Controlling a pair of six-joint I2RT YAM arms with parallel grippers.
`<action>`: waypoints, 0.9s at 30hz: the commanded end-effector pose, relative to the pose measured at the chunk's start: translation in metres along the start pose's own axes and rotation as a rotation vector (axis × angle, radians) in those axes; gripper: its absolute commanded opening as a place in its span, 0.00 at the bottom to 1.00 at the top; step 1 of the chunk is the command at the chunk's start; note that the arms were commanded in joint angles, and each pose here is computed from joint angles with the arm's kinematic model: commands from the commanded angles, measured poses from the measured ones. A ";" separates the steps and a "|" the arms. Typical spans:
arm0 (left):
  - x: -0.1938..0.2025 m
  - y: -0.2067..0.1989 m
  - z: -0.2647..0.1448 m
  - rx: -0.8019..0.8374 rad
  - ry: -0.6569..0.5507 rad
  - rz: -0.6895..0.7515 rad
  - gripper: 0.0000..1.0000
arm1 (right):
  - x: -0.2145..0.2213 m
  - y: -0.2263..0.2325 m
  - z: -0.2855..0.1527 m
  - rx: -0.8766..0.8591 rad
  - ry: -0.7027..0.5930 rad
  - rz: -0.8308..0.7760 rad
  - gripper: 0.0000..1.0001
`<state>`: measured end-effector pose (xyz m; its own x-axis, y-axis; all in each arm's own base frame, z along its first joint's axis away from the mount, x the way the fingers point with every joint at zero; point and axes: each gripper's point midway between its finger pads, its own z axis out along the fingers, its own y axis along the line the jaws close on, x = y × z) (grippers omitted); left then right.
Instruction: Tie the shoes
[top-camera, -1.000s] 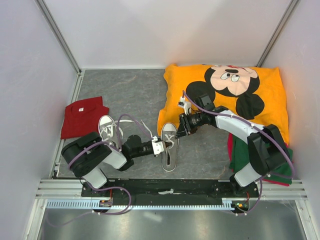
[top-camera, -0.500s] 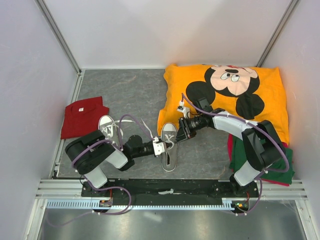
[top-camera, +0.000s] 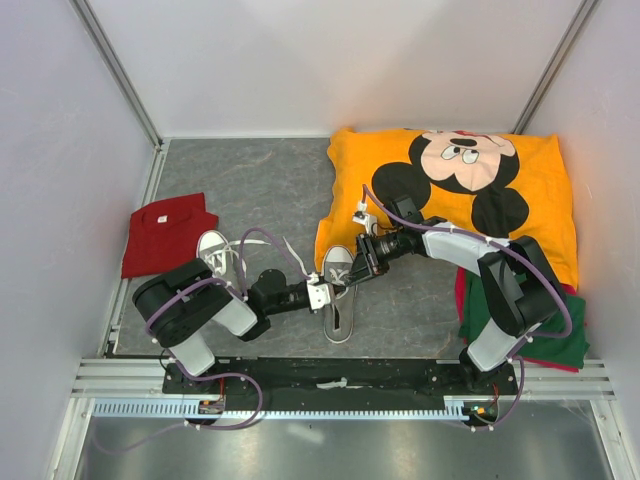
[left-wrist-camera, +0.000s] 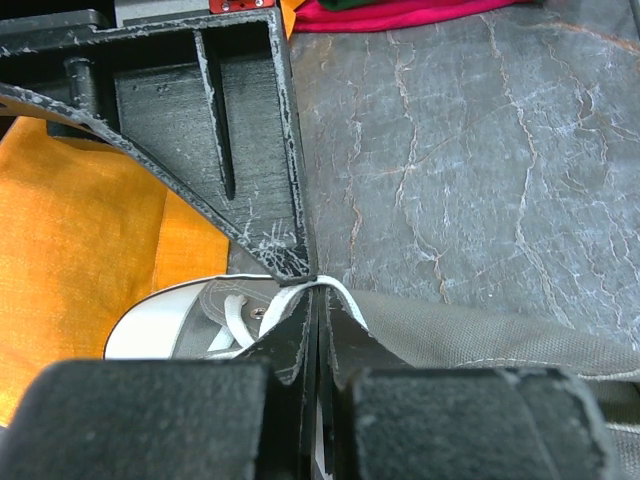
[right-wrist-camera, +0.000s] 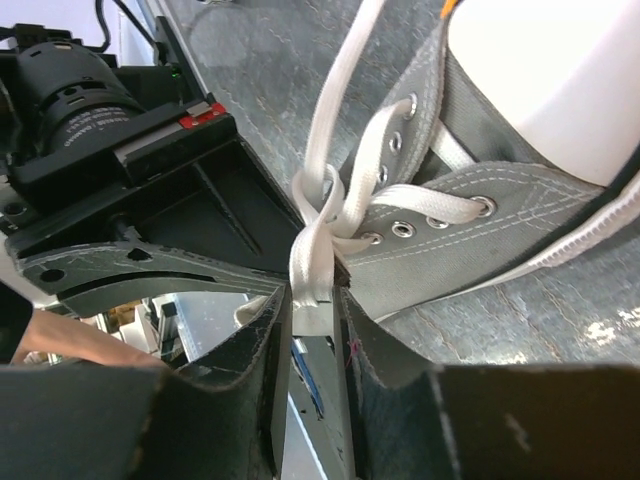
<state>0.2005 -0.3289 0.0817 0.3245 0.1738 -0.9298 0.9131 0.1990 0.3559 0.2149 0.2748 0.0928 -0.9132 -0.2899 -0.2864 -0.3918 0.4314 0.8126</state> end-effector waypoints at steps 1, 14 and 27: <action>-0.035 0.017 0.008 -0.041 -0.134 0.090 0.02 | 0.000 0.010 0.002 -0.073 0.002 -0.002 0.27; -0.033 0.014 0.005 -0.043 -0.133 0.083 0.02 | -0.007 -0.001 -0.017 -0.045 -0.067 0.071 0.29; -0.037 0.016 0.012 -0.033 -0.152 0.094 0.02 | -0.006 -0.002 -0.009 -0.088 -0.068 0.123 0.27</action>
<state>0.1999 -0.3318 0.0795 0.3246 0.1693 -0.9306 0.9167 0.1862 0.3536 0.2232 0.2632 0.0912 -0.9638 -0.1776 -0.1991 -0.2577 0.4266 0.8669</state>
